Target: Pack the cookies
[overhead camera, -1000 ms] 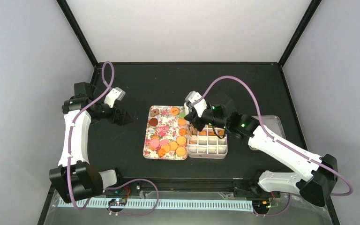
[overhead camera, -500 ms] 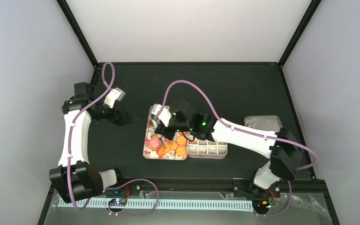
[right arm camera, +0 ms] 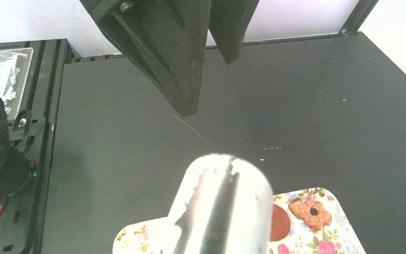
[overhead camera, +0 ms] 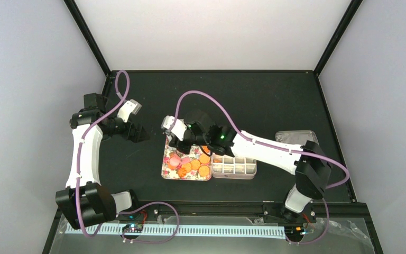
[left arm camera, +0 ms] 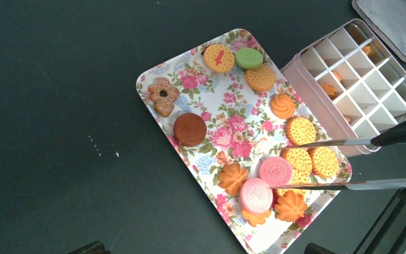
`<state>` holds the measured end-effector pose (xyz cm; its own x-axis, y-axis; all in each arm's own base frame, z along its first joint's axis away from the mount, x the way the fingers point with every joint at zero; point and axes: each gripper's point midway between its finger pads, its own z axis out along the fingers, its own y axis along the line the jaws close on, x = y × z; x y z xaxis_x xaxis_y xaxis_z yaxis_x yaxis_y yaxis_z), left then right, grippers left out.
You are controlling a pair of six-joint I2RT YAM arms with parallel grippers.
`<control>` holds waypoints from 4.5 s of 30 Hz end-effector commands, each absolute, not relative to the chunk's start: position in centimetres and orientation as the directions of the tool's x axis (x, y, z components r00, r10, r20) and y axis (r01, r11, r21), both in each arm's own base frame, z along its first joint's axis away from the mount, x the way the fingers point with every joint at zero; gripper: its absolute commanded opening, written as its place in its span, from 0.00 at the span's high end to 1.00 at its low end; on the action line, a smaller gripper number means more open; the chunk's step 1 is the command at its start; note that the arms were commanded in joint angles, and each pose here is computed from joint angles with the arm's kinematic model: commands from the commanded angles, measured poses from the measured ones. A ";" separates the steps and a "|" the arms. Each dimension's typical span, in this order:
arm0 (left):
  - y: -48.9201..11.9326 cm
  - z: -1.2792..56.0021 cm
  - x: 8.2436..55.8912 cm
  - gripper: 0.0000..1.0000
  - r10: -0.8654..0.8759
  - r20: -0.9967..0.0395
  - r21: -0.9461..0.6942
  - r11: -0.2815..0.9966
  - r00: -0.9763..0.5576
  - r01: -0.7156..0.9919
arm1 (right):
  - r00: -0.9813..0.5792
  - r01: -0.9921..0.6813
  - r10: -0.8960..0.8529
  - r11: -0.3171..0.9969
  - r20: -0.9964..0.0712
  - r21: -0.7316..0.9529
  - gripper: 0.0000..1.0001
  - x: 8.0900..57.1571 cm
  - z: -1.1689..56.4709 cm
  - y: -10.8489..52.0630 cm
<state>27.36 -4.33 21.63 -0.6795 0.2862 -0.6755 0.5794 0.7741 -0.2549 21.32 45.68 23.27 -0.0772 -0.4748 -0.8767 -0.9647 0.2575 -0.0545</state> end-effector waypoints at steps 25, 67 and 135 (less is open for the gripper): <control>-4.5 23.6 27.2 0.01 0.307 -0.707 -0.216 0.763 -0.636 0.609 | -0.157 -0.950 -0.526 0.310 -0.836 -0.017 0.71 24.2 20.1 42.1; -4.4 23.7 27.1 0.01 0.322 -0.711 -0.198 0.761 -0.625 0.618 | -0.174 -0.893 -0.487 0.444 -0.856 -0.071 0.64 27.7 20.7 41.2; -4.6 24.0 27.1 0.01 0.317 -0.720 -0.202 0.755 -0.617 0.624 | -0.188 -0.895 -0.378 0.446 -0.906 0.000 0.99 26.0 23.7 39.7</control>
<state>27.13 -4.40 22.37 -0.6569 0.3069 -0.6887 0.5989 0.7673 -0.2292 25.76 40.06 19.62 -0.2247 -0.4465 -0.8661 -0.9018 0.4321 0.0113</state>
